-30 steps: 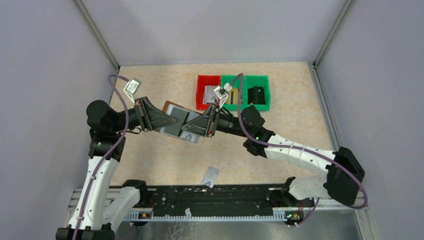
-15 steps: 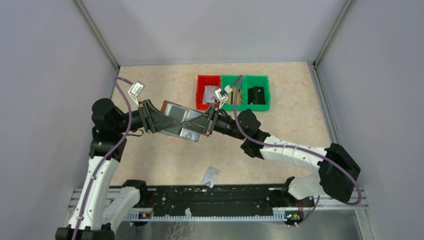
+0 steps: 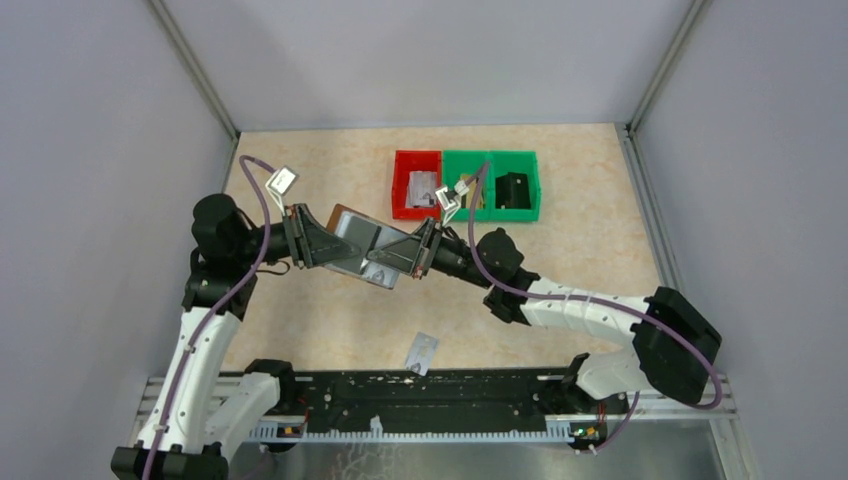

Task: Take the credit cards out of the card holder
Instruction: Remove the credit card from the card holder.

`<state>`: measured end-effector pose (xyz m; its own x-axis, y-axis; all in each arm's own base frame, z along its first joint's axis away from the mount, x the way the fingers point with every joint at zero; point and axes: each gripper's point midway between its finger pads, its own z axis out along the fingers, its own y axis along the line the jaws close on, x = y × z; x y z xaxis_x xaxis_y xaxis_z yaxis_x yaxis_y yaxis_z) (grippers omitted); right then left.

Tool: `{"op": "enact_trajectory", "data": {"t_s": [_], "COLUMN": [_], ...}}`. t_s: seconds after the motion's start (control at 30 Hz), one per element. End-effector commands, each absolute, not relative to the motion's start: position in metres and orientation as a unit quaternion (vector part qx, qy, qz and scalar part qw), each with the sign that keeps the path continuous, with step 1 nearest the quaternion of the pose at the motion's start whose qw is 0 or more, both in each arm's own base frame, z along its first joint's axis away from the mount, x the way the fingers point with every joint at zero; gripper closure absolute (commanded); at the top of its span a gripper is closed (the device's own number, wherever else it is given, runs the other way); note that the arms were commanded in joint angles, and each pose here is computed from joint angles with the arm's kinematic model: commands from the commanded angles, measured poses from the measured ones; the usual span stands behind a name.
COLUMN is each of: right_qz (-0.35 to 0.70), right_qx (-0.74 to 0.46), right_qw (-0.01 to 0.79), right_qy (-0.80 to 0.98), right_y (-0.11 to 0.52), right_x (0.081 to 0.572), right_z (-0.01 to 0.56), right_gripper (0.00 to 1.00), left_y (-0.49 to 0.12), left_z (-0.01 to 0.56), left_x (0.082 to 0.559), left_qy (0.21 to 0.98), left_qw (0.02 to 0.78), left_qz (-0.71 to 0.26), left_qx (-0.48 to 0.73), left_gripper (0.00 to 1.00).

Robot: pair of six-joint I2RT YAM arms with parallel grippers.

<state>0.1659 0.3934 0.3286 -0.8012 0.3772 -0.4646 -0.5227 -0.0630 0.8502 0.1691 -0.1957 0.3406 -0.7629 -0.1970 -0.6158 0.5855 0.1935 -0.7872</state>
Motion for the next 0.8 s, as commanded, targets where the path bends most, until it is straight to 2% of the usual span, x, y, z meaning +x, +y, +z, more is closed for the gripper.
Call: {"op": "enact_trajectory", "data": {"t_s": [0.0,0.27,0.4,0.47,0.53,0.63,0.77], "right_qz": [0.736,0.735,0.736,0.742,0.754,0.766,0.770], "right_qx": [-0.058,-0.066,-0.069,-0.067,-0.066,-0.063,-0.062], "right_qw": [0.332,0.335,0.330,0.325,0.319,0.308,0.303], "right_qy": [0.587,0.586,0.588,0.582,0.571,0.561,0.558], "right_y": [0.383,0.380,0.382,0.383,0.384,0.389,0.396], "right_x": [0.161,0.158,0.157,0.156,0.155,0.156,0.159], "right_z": [0.340,0.340,0.340,0.341,0.345,0.349,0.353], "right_gripper": [1.00,1.00,0.99,0.73,0.60,0.56,0.59], "left_y": [-0.198,-0.198,-0.198,-0.198,-0.198,-0.198,-0.198], "left_z": [0.351,0.358,0.358,0.358,0.359,0.362,0.362], "left_x": [0.158,0.158,0.157,0.156,0.155,0.154,0.152], "left_qy": [0.689,0.684,0.684,0.683,0.682,0.679,0.678], "left_qw": [0.309,0.312,0.311,0.312,0.314,0.315,0.315], "left_qz": [-0.634,-0.637,-0.637,-0.637,-0.638,-0.639,-0.639], "left_qx": [0.167,0.170,0.172,0.173,0.174,0.177,0.181], "left_gripper": [0.70,0.72,0.81,0.86,0.92,0.98,0.99]}}
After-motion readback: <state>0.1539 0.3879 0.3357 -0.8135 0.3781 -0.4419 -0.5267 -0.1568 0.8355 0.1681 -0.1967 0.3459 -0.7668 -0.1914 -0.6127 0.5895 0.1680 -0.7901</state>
